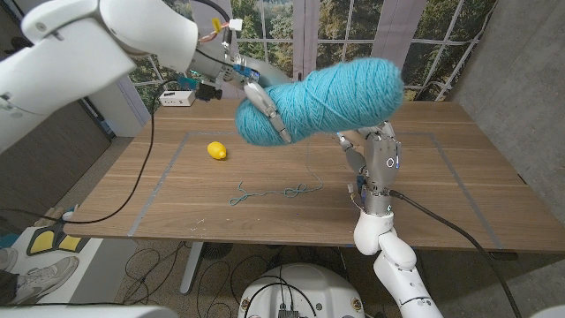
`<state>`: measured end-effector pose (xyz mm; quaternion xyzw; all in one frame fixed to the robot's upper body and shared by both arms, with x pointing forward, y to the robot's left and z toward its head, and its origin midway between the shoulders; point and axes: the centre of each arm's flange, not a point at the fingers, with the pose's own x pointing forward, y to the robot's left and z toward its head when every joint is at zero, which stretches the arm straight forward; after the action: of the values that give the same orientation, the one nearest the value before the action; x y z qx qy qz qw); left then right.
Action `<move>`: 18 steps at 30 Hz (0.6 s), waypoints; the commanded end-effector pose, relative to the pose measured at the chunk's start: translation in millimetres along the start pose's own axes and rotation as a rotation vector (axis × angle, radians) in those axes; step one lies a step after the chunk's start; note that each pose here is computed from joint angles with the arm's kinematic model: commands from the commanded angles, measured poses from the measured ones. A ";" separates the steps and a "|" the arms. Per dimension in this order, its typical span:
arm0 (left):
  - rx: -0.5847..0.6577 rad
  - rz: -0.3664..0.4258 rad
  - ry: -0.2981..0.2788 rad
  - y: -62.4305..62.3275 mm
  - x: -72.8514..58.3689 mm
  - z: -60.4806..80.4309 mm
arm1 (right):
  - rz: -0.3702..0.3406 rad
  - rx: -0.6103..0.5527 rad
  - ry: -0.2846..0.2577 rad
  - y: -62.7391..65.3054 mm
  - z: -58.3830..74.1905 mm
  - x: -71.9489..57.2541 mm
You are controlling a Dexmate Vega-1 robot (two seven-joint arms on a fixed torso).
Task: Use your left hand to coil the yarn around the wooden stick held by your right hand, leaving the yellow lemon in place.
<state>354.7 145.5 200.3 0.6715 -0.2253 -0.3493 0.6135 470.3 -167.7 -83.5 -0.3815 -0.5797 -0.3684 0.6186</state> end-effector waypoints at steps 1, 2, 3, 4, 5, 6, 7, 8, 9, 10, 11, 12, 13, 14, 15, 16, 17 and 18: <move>-0.022 0.108 0.026 34.7 -22.5 -3.4 | 0.075 -0.112 -0.080 12.9 2.6 -15.4; -0.008 0.118 0.054 36.8 -23.3 -3.0 | 0.079 -0.120 -0.087 13.5 3.1 -16.6; 0.008 0.120 0.073 39.1 -23.6 -2.6 | 0.082 -0.130 -0.093 13.8 3.4 -16.9; -0.019 0.105 0.068 41.7 -23.1 -5.2 | 0.086 -0.138 -0.100 14.1 3.8 -17.8; -0.019 0.116 0.087 44.1 -23.8 -6.0 | 0.088 -0.140 -0.101 14.3 3.9 -18.6; 0.025 0.134 0.163 49.5 -27.4 -5.3 | 0.092 -0.148 -0.107 14.0 4.1 -20.4; 0.026 0.133 0.170 49.5 -27.4 -5.3 | 0.092 -0.149 -0.107 13.9 4.1 -20.4; 0.008 0.167 0.190 54.2 -31.8 -8.3 | 0.096 -0.146 -0.105 13.7 3.9 -22.4; 0.017 0.187 0.217 58.3 -35.8 -9.4 | 0.099 -0.153 -0.107 13.6 3.8 -23.5; 0.006 0.222 0.227 61.2 -39.9 -11.7 | 0.102 -0.153 -0.109 13.6 3.8 -24.5; 0.008 0.241 0.245 64.9 -43.6 -13.3 | 0.104 -0.152 -0.111 13.6 3.8 -25.3; 0.003 0.247 0.261 67.6 -46.0 -15.2 | 0.107 -0.155 -0.116 13.5 4.1 -26.3; -0.021 0.241 0.255 70.1 -47.6 -18.2 | 0.109 -0.155 -0.121 13.3 4.8 -27.1; -0.021 0.260 0.266 72.1 -50.2 -19.2 | 0.112 -0.156 -0.129 13.1 5.9 -28.0; -0.002 0.275 0.295 74.7 -52.9 -19.1 | 0.114 -0.160 -0.137 12.9 7.2 -28.8; -0.037 0.276 0.288 78.0 -55.9 -22.9 | 0.116 -0.157 -0.144 12.7 8.6 -29.5; -0.042 0.298 0.290 79.7 -58.9 -23.5 | 0.118 -0.155 -0.151 12.6 10.1 -30.1; -0.022 0.299 0.317 82.3 -61.3 -22.8 | 0.120 -0.158 -0.161 12.6 11.5 -30.8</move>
<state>348.5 170.2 258.9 0.6763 -0.2251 -0.2318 0.6619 478.2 -157.8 -105.0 -0.4659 -0.5672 -0.3568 0.5779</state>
